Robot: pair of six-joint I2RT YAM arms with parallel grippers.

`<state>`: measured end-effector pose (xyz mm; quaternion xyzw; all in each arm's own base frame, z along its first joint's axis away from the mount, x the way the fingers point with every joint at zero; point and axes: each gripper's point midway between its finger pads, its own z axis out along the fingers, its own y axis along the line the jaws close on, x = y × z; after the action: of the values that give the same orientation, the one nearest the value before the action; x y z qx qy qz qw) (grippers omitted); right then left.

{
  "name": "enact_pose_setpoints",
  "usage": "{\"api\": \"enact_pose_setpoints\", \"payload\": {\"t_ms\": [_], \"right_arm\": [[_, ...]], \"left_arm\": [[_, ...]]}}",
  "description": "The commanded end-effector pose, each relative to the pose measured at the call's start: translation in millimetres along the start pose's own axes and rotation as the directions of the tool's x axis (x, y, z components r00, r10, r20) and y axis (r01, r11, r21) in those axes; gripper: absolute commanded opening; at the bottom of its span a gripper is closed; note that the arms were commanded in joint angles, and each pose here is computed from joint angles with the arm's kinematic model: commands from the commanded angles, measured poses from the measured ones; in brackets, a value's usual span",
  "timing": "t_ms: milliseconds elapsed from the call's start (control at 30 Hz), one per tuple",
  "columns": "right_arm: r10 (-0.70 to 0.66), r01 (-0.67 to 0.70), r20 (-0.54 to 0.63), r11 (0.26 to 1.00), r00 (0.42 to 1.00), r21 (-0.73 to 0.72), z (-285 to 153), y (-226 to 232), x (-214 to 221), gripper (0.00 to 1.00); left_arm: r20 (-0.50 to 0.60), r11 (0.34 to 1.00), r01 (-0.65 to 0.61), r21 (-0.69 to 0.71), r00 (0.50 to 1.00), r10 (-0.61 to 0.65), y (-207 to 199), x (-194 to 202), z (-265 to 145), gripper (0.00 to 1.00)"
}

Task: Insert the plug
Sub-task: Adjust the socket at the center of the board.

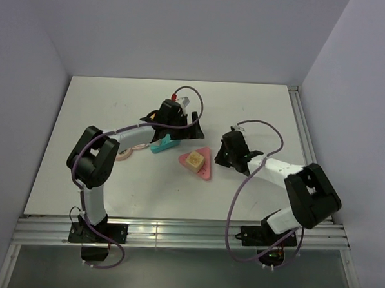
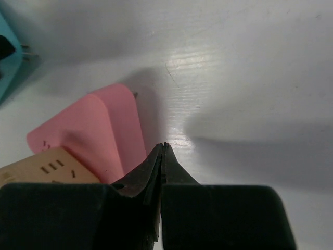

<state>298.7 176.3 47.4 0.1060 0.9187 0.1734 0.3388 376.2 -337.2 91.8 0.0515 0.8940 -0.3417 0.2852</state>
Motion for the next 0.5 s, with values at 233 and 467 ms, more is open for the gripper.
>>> {"api": "enact_pose_setpoints", "payload": {"t_ms": [233, 467], "right_arm": [[0.045, -0.055, -0.052, 0.977, 0.998, -0.205, 33, 60, -10, 0.00], [-0.060, 0.031, -0.072, 0.937, 0.996, -0.348, 27, 89, 0, 0.01]], "left_arm": [[0.027, 0.998, 0.051, -0.030, 0.998, -0.050, 6, 4, -16, 0.99], [0.066, 0.988, 0.138, -0.075, 0.989, -0.133, 51, -2, -18, 1.00]]}}
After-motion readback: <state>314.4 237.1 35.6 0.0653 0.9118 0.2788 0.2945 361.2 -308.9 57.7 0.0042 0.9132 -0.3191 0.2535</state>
